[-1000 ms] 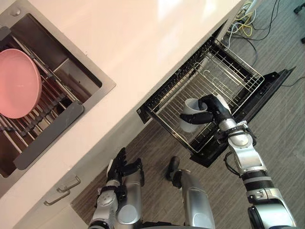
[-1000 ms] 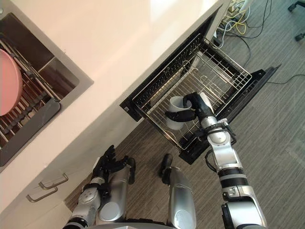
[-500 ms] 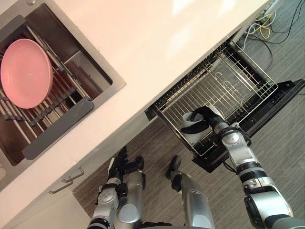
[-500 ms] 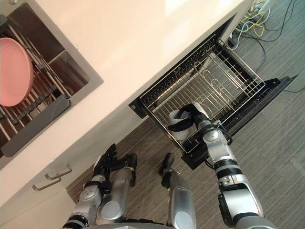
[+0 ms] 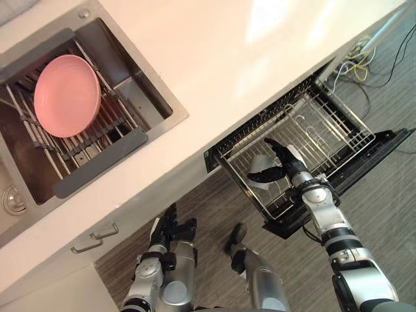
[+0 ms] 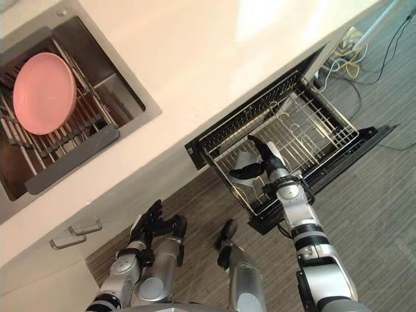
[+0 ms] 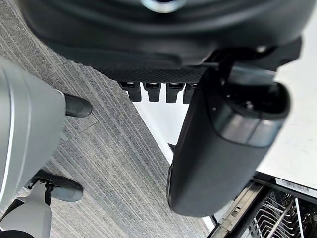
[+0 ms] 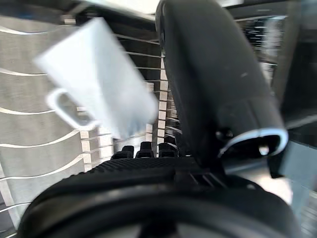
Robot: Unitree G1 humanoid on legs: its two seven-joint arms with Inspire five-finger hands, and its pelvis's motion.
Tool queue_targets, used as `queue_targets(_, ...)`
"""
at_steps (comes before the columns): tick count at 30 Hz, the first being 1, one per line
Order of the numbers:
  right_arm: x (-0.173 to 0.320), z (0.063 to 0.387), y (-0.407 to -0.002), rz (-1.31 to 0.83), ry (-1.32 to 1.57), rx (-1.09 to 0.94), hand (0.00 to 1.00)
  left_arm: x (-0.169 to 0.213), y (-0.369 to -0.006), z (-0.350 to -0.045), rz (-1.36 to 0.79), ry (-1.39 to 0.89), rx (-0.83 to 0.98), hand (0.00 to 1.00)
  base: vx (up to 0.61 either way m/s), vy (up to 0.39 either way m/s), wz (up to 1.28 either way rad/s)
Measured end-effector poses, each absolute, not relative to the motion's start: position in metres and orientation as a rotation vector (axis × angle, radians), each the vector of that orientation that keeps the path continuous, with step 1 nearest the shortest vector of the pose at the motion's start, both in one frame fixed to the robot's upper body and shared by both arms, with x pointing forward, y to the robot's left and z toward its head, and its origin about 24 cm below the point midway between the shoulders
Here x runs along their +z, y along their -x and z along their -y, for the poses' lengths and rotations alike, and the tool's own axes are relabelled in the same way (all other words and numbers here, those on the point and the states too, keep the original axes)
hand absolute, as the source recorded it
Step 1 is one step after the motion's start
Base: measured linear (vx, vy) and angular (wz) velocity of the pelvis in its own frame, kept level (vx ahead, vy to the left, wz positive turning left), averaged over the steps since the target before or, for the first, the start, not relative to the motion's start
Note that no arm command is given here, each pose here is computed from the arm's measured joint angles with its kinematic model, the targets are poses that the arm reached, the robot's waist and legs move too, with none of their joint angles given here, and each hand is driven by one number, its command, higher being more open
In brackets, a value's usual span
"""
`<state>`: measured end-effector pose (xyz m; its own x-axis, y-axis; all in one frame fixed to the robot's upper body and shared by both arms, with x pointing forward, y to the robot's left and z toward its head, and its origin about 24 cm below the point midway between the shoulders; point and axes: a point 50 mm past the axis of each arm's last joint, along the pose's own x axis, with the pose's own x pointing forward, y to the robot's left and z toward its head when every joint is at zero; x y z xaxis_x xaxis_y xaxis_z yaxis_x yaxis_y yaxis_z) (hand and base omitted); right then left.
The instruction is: Walk over to the sink, pick up the cup, carry it to the dishwasher, place the cup inside the dishwasher, then close the dishwasher door
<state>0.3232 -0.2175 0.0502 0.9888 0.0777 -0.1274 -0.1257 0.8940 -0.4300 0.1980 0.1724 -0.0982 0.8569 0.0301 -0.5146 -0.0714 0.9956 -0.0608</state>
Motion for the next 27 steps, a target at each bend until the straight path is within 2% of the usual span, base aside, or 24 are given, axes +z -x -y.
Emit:
queue_targets(7,0.047,0.223,-0.279,0.006,0.367,-0.021,1.00,-0.119,-0.162,-0.184,-0.664,0.050,0.087,1.00,0.09,0.071,0.03)
queue_targets(12,0.049,0.208,-0.241,0.108,0.308,-0.015,1.00,-0.133,-0.128,-0.194,-0.759,0.040,0.146,1.00,0.05,0.037,-0.03)
queue_targets(17,0.050,0.198,-0.215,0.172,0.251,0.012,1.00,-0.140,-0.112,-0.197,-0.795,0.043,0.176,1.00,0.00,0.003,0.12)
queue_targets(23,0.051,0.210,-0.197,0.186,0.236,-0.032,1.00,-0.144,-0.102,-0.194,-0.823,0.016,0.157,1.00,0.04,0.085,0.87)
queue_targets(27,0.049,0.201,-0.200,0.188,0.222,0.008,1.00,-0.145,-0.100,-0.195,-0.830,0.025,0.158,1.00,0.09,0.095,0.35)
